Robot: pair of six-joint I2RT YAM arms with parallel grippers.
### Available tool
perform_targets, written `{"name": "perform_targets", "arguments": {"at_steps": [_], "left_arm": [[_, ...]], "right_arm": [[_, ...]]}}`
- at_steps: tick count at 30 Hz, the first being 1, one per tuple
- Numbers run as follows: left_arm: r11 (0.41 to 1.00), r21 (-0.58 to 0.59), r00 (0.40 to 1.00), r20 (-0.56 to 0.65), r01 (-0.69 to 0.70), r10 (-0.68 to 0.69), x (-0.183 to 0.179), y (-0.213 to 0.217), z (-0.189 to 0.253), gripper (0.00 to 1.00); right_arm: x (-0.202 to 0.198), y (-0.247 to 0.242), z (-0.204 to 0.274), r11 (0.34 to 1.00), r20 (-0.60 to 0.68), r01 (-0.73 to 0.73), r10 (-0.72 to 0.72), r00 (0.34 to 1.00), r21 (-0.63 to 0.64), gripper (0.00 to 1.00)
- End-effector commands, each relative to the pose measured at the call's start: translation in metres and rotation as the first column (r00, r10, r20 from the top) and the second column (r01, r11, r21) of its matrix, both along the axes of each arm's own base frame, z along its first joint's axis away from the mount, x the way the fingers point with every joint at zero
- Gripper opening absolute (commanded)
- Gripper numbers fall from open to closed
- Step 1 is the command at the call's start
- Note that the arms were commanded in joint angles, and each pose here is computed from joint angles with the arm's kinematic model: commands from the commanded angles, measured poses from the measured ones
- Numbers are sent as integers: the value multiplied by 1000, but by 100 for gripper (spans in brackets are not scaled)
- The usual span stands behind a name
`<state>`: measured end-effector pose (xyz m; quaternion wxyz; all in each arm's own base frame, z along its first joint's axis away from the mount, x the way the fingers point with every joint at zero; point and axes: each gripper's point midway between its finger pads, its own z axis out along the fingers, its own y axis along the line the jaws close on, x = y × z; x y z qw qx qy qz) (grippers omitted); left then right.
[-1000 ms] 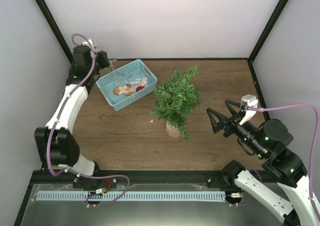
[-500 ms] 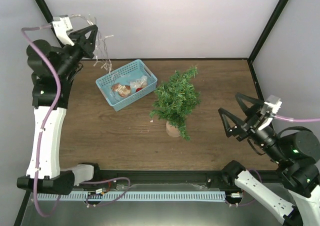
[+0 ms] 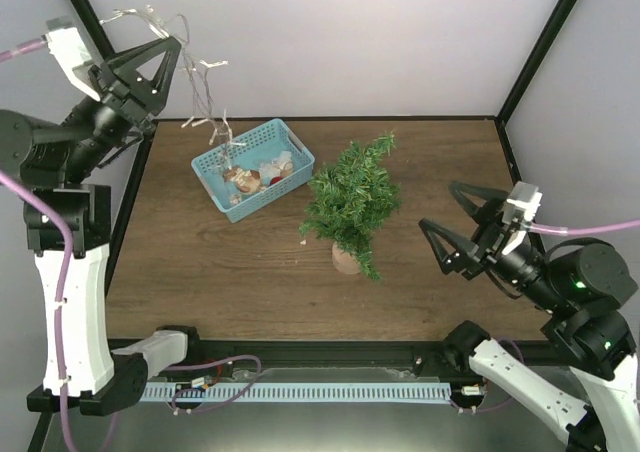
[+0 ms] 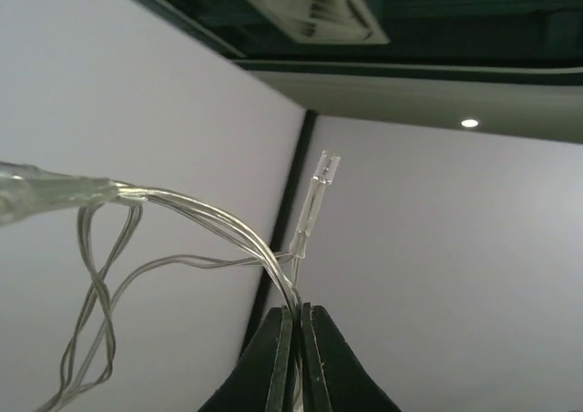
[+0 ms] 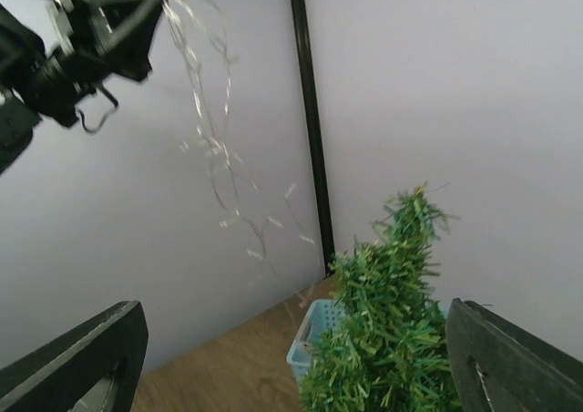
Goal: Decorate the small christmas tree
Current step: Place the decoration item at the center of the board.
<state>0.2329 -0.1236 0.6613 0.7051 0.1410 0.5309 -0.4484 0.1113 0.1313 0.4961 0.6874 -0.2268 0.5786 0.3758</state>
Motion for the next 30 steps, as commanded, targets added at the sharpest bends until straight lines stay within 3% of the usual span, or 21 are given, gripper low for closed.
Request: {"name": "perform_targets", "arguments": {"at_steps": [1,7,15,20,24,30], "left_arm": [[979,-37,971,140,201,-194,-66,-13,39,4],[964,-67,949,205,259,-241,-90,-11,53,4],[977,-88,975,119,196,-186,-59,-8,31,4],[985,-96,989,-36,140,-144,-13,-8,-24,4],[990,-104,973,-203,91,-110,17,-6,-96,4],[999,16,931,-361,-42,45,44,3,-183,4]], "right_arm": [[-5,15,-8,996,16,-84,84,996,-39,91],[-6,24,-9,990,9,-142,142,990,-16,87],[4,37,-15,983,-88,-182,181,980,1,78],[8,43,-31,980,-157,-200,199,967,7,74],[18,45,-54,985,-252,-173,169,953,6,71],[23,55,-88,978,-373,-209,190,908,-11,64]]}}
